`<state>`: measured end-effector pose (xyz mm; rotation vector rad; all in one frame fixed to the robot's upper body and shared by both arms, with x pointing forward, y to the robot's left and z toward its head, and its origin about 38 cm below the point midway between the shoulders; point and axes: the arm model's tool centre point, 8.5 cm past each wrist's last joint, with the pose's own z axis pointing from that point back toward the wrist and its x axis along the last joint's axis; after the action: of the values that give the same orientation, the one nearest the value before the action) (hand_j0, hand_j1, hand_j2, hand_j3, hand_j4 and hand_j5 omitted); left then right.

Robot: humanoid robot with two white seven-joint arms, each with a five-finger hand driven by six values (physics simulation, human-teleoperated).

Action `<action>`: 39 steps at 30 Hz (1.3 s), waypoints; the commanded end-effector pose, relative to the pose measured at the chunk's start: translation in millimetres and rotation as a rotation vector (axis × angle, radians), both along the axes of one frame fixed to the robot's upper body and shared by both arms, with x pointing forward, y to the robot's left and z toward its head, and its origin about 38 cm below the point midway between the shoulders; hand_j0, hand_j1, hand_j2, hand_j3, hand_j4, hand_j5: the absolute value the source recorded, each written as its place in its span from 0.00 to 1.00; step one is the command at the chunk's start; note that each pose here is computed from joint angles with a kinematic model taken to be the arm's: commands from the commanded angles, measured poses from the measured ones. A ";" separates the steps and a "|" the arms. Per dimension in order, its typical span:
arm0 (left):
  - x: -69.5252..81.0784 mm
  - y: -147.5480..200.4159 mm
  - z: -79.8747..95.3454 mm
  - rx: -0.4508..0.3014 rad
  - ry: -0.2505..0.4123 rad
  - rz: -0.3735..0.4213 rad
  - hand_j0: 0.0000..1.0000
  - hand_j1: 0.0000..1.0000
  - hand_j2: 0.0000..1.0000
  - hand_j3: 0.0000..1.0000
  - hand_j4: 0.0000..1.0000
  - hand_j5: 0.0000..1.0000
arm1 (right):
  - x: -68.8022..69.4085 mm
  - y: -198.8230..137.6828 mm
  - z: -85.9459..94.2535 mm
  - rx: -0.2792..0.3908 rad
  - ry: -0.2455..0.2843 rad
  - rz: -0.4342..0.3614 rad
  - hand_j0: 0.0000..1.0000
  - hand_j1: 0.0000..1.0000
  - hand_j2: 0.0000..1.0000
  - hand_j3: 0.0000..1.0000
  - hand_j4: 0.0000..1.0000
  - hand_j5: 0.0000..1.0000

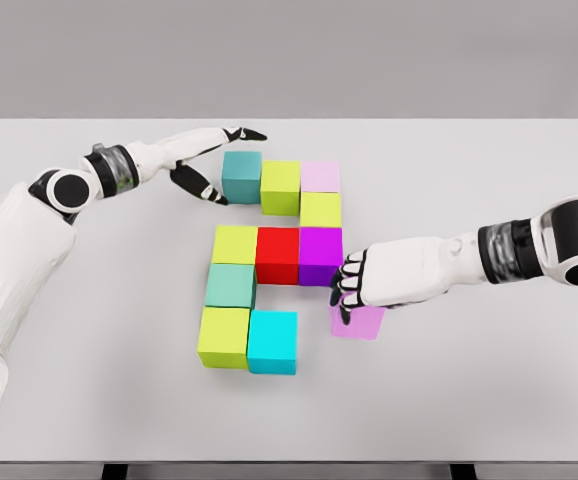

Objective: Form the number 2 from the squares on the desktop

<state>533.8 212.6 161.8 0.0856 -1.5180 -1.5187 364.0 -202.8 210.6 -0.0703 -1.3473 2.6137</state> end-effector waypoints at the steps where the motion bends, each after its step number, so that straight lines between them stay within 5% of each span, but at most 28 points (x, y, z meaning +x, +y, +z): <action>1: -0.4 0.4 -5.0 0.007 0.017 0.005 1.00 1.00 1.00 1.00 1.00 1.00 | 0.1 -0.3 0.5 0.001 0.002 -0.002 0.94 0.94 0.94 0.94 0.94 0.94; 12: 8.8 2.5 -8.2 0.079 0.053 0.006 1.00 1.00 1.00 1.00 1.00 1.00 | 6.3 -8.8 23.8 0.056 0.017 -0.031 1.00 1.00 1.00 1.00 1.00 1.00; 19: 11.9 4.8 0.5 0.097 0.052 -0.004 1.00 1.00 1.00 1.00 1.00 1.00 | 17.4 -63.7 49.1 0.016 -0.053 -0.170 1.00 1.00 1.00 1.00 1.00 1.00; 23: 13.0 8.3 -3.2 0.121 0.093 0.011 1.00 1.00 1.00 1.00 1.00 1.00 | 36.6 -75.9 25.0 0.020 -0.001 -0.252 1.00 1.00 1.00 1.00 1.00 1.00; 28: 12.9 10.3 -2.4 0.123 0.090 0.010 1.00 1.00 1.00 1.00 1.00 1.00 | 31.8 -73.1 4.3 -0.002 0.028 -0.246 1.00 1.00 1.00 1.00 1.00 1.00; 39: 11.8 8.0 -4.2 0.139 0.090 -0.004 1.00 1.00 1.00 1.00 1.00 1.00 | 11.3 -55.2 -8.1 -0.024 0.042 -0.167 1.00 1.00 1.00 1.00 1.00 1.00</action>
<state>545.5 220.3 157.5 0.0963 -1.3402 -1.6148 378.3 -261.2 203.0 -0.1346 -1.2359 2.4694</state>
